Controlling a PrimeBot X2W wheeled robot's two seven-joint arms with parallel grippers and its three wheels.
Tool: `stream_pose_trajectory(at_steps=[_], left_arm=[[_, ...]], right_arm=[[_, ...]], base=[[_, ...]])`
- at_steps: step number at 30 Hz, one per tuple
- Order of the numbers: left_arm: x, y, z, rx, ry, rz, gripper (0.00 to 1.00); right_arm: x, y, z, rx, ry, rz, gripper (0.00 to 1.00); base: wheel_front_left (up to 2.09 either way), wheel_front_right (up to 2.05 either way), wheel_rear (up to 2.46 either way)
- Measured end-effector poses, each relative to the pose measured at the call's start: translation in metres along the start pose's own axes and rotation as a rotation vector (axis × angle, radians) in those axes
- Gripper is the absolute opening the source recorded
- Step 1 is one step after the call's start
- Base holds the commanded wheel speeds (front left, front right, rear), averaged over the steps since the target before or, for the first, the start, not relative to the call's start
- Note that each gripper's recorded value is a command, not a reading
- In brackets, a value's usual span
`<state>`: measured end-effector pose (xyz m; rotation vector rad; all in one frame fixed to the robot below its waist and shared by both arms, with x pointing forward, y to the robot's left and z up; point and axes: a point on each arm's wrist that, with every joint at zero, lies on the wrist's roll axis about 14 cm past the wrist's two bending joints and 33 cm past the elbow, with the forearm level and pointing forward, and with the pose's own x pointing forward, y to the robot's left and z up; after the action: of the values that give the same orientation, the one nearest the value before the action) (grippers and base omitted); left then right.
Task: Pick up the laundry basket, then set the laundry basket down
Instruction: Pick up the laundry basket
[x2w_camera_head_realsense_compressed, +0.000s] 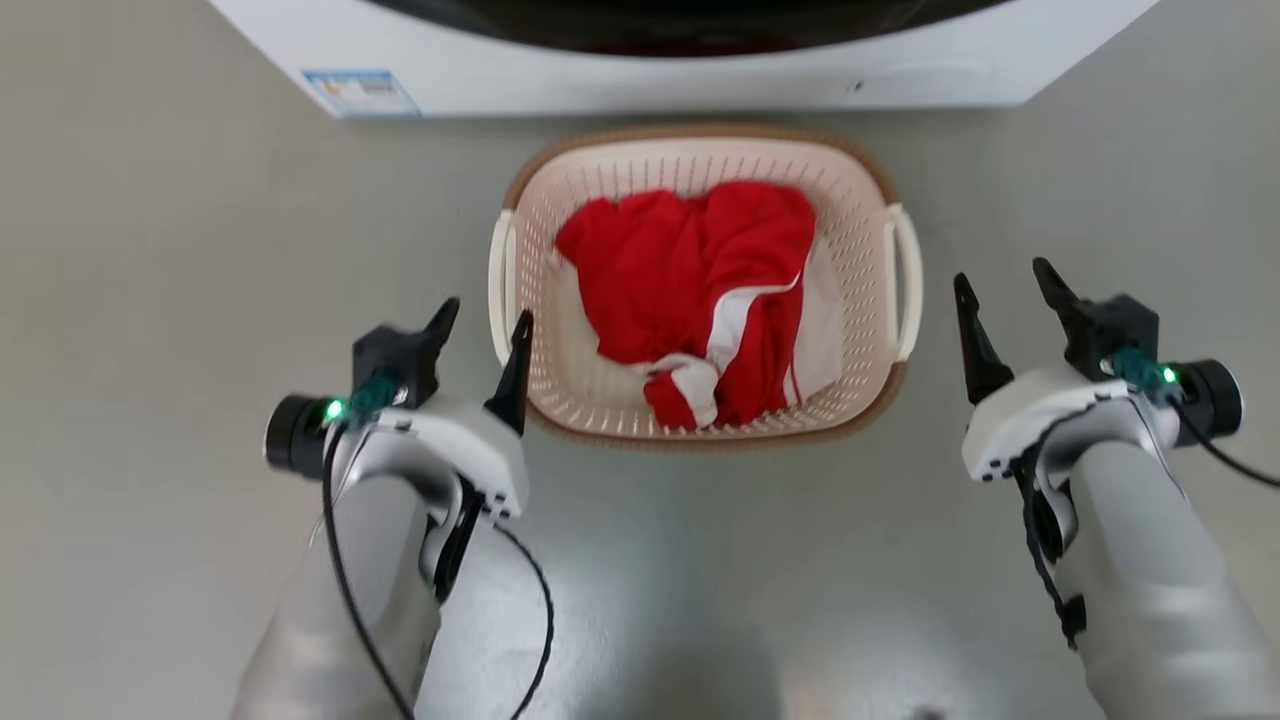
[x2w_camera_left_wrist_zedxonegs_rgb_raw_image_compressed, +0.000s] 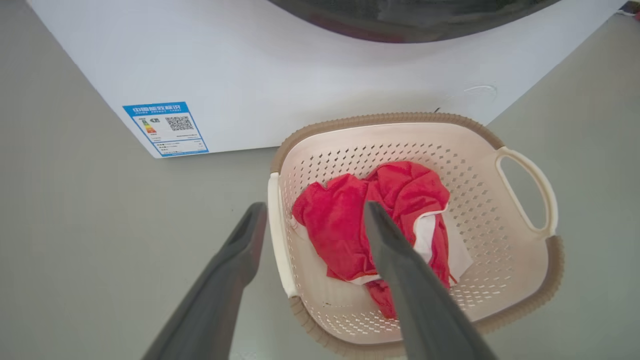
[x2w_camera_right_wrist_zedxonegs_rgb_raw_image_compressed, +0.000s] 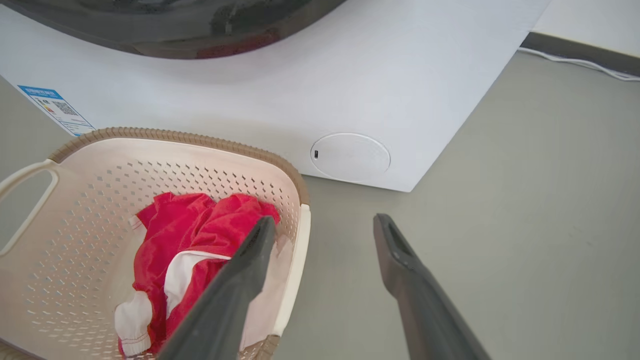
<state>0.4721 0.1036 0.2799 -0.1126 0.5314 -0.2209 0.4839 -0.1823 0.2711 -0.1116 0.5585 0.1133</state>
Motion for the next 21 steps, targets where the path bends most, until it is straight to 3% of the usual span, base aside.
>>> stream_pose_trajectory(at_steps=[9, 21], left_arm=[[0.043, 0.007, -0.023, -0.011, 0.085, 0.007, 1.00], [0.071, 0.018, -0.061, -0.011, 0.164, 0.036, 1.00]], right_arm=[[0.046, 0.017, -0.034, 0.000, 0.107, 0.053, 1.00], [0.078, 0.029, -0.068, -0.005, 0.167, 0.085, 1.00]], base=[[0.00, 0.00, 0.00], [0.00, 0.00, 0.00]])
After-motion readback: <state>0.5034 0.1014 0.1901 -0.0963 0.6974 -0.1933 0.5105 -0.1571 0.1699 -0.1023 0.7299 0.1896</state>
